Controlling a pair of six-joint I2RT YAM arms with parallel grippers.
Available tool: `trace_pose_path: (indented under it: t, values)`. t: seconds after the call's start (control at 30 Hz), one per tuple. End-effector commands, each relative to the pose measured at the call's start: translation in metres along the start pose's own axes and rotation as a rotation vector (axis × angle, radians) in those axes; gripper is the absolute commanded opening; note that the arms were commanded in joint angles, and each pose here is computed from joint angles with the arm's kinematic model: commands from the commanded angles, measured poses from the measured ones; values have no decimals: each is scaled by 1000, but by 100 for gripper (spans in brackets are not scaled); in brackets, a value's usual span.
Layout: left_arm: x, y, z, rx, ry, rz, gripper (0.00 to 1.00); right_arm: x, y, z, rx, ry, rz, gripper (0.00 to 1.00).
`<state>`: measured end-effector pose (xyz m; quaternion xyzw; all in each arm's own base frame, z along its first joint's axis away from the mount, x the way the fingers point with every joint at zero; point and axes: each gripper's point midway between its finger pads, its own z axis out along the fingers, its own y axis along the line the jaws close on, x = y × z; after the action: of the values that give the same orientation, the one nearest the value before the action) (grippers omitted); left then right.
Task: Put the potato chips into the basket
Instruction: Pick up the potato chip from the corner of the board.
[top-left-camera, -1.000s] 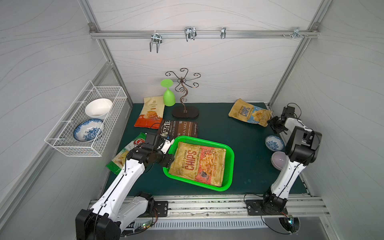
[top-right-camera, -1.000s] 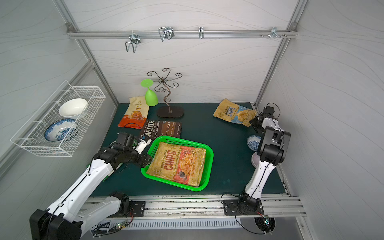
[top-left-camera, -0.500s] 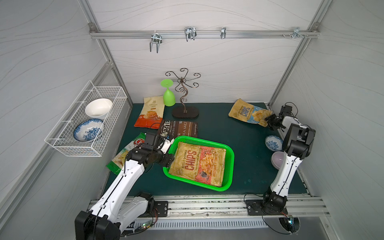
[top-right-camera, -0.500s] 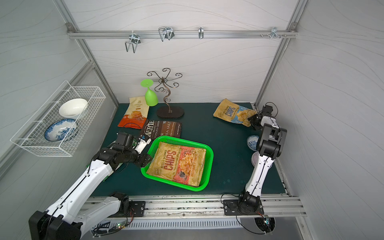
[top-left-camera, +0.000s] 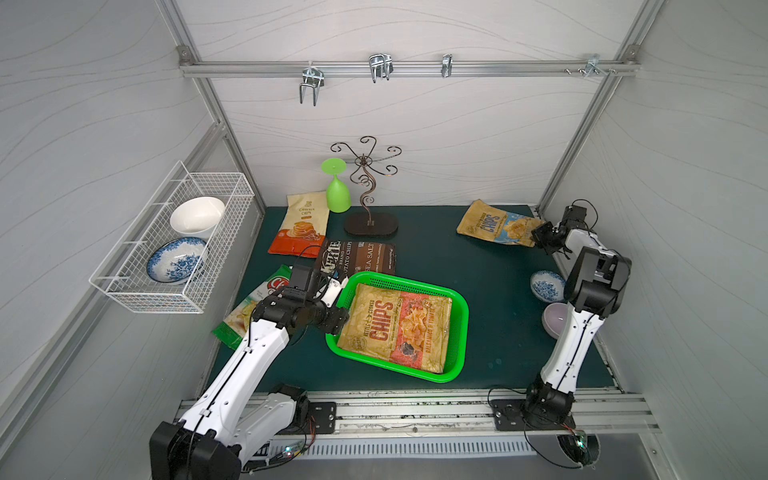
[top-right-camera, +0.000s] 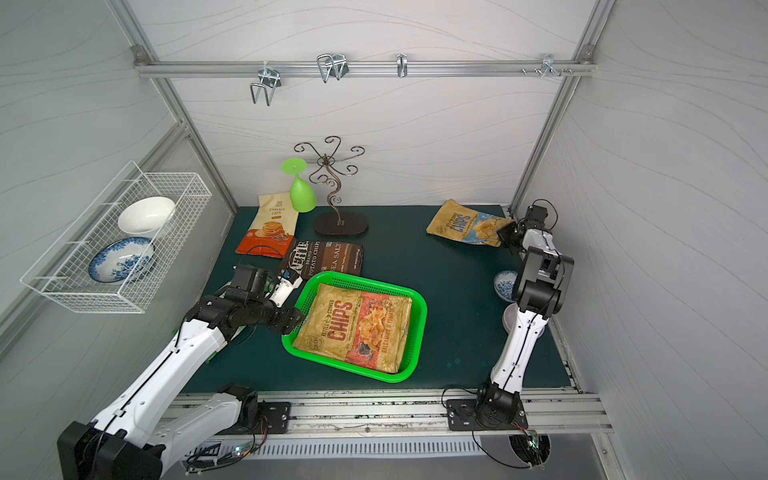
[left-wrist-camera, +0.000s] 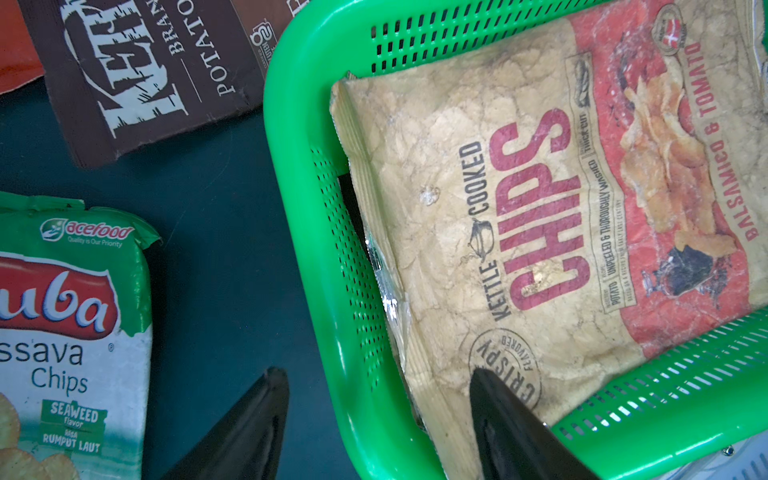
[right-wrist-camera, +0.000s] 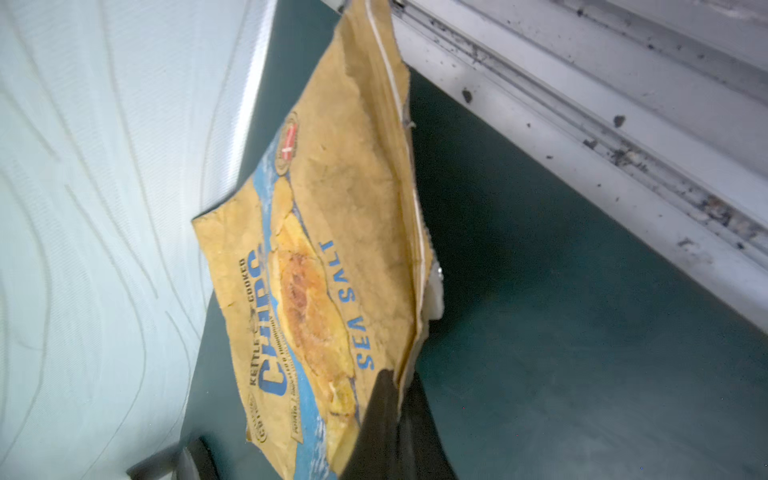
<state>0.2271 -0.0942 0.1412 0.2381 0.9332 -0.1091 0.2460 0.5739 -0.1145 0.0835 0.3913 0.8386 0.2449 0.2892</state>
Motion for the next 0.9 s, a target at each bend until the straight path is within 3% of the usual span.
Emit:
trace_pose_path:
  t: [0.0, 0.4, 0.67, 0.87]
  values:
    - [-9, 4, -4, -27, -49, -4, 73, -13, 70, -62, -95, -106, -127, 0]
    - [-12, 30, -13, -132, -72, -88, 79, 17, 160, -188, -225, -263, -324, 0]
    - [-11, 27, -10, -110, -63, -82, 78, 52, 209, -278, -368, -338, -424, 0]
    - [-16, 15, -15, -42, -72, -36, 78, 97, 236, -329, -471, -322, -473, 0]
